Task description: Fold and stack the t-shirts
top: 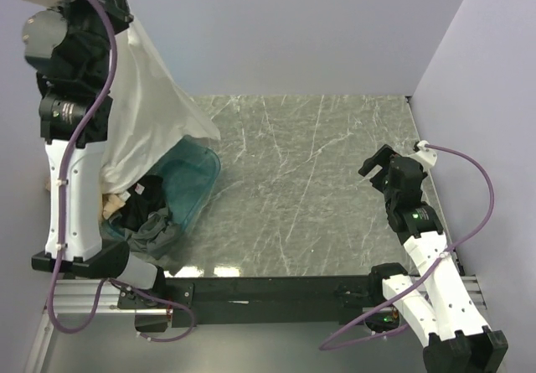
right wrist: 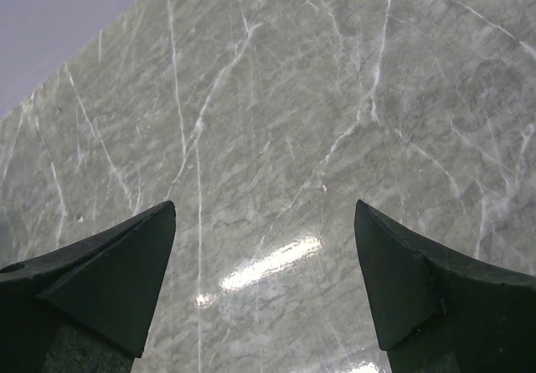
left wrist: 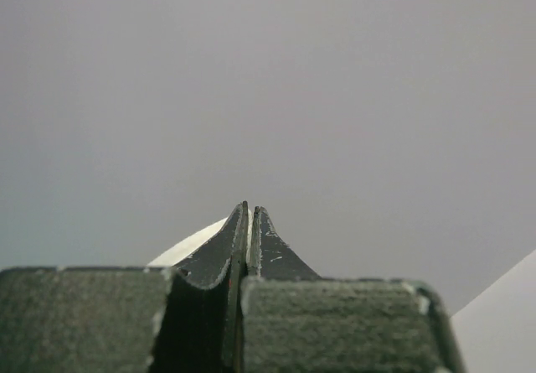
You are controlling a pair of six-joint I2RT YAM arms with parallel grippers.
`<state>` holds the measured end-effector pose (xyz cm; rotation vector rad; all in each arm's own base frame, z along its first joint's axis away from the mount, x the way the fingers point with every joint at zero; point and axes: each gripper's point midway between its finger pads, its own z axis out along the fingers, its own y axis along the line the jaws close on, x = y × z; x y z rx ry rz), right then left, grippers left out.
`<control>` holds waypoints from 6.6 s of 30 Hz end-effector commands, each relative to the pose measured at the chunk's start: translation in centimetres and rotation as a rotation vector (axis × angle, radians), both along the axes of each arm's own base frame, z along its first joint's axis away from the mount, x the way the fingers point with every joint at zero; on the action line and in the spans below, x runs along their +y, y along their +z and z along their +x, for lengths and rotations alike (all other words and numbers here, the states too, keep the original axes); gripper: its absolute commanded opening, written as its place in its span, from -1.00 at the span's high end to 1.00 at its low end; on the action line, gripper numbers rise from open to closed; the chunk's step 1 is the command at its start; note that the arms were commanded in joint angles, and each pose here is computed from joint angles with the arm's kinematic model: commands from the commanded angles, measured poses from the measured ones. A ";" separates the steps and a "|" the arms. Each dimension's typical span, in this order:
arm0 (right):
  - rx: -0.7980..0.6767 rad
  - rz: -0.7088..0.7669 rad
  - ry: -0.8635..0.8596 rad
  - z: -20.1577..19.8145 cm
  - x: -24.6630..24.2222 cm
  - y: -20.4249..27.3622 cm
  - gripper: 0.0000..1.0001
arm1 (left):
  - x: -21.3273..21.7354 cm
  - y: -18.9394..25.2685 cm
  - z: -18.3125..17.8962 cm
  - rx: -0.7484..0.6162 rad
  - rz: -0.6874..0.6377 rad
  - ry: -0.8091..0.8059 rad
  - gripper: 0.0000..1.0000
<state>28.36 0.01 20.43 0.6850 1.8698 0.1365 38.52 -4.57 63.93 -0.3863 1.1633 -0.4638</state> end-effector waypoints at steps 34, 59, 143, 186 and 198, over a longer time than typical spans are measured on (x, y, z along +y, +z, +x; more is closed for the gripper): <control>-0.026 -0.018 -0.020 0.8 -0.5 0.0 -0.86 | -27.2 6.8 -7.7 -0.436 0.060 -0.793 0.99; -0.038 -0.002 0.004 0.6 0.0 -0.2 -0.86 | -28.8 11.8 -19.2 -0.795 -0.092 -1.181 0.99; 0.021 0.006 0.004 0.6 0.2 -1.8 -0.85 | -7.7 -42.1 -6.2 0.984 0.056 0.173 -0.99; 0.039 -0.007 -0.002 0.7 0.0 -2.1 -0.83 | 20.0 -42.2 -12.0 0.909 -0.412 0.976 0.99; 0.033 -0.013 -0.012 0.6 -0.2 -2.0 -0.82 | 11.3 -29.1 -10.6 0.599 -0.352 0.589 0.99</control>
